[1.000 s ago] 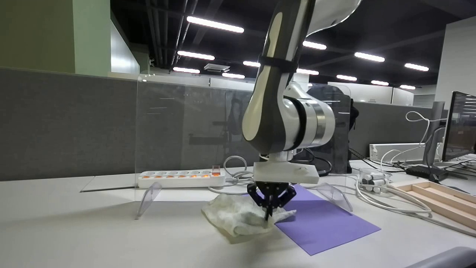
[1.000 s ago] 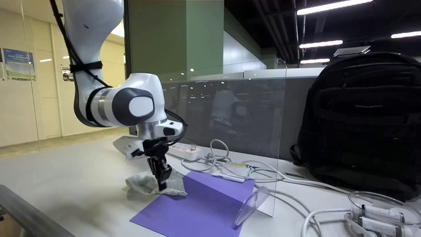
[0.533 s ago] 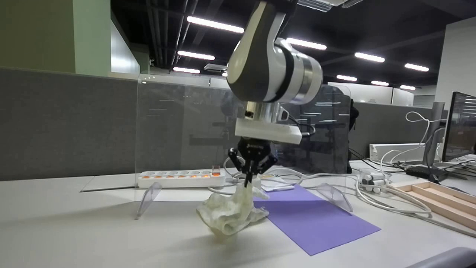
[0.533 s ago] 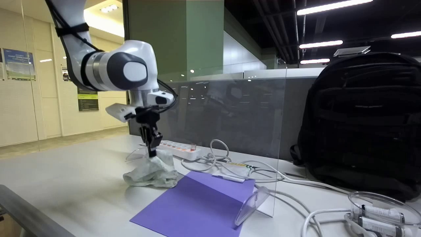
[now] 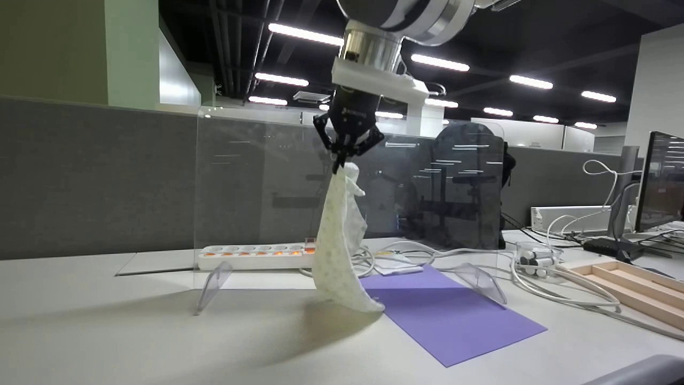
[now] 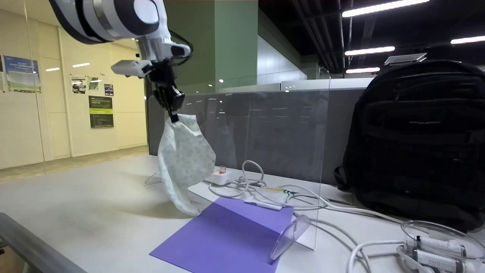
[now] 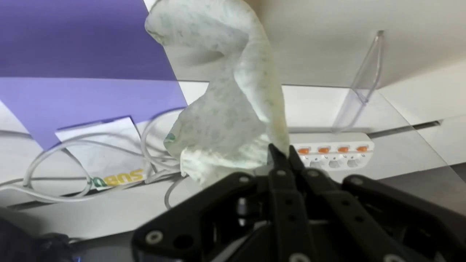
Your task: Hang the white cloth on the glass panel
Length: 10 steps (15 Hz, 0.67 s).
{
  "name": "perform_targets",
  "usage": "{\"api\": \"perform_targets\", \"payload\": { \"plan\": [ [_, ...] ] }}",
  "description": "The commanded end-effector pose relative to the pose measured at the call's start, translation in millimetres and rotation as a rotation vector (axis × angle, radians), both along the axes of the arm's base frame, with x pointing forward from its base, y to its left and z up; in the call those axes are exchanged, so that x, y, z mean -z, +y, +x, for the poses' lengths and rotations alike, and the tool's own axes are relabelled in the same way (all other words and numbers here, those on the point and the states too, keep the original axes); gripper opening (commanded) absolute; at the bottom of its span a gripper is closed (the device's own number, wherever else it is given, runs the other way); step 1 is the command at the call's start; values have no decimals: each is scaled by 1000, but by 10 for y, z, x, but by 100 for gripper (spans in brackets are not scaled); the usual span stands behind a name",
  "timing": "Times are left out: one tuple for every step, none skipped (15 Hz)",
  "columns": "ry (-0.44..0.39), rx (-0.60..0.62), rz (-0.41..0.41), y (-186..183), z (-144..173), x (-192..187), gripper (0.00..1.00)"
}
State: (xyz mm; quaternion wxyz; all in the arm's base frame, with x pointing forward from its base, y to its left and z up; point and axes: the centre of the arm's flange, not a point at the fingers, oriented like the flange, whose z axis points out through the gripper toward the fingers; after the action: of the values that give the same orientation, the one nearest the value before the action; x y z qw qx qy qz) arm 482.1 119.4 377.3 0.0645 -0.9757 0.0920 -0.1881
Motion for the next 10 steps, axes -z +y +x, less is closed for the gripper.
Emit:
{"api": "perform_targets", "payload": {
  "plan": [
    [-62, -18, 3, 73, -150, -584, 0],
    [-46, -17, 3, 77, -70, -329, 2],
    [-60, -22, 3, 98, -109, -446, 2],
    [-67, -24, 2, 102, -136, -516, 2],
    [-71, -24, 1, 97, -149, -547, 2],
    [-77, -33, 4, 130, -137, -520, 0],
    [-91, -50, 8, 180, -135, -556, 0],
    [-106, -69, 5, 233, -136, -596, 0],
    [-128, -93, -10, 308, -147, -672, 0],
    [-148, -114, -14, 378, -159, -738, 0]
  ]
}}
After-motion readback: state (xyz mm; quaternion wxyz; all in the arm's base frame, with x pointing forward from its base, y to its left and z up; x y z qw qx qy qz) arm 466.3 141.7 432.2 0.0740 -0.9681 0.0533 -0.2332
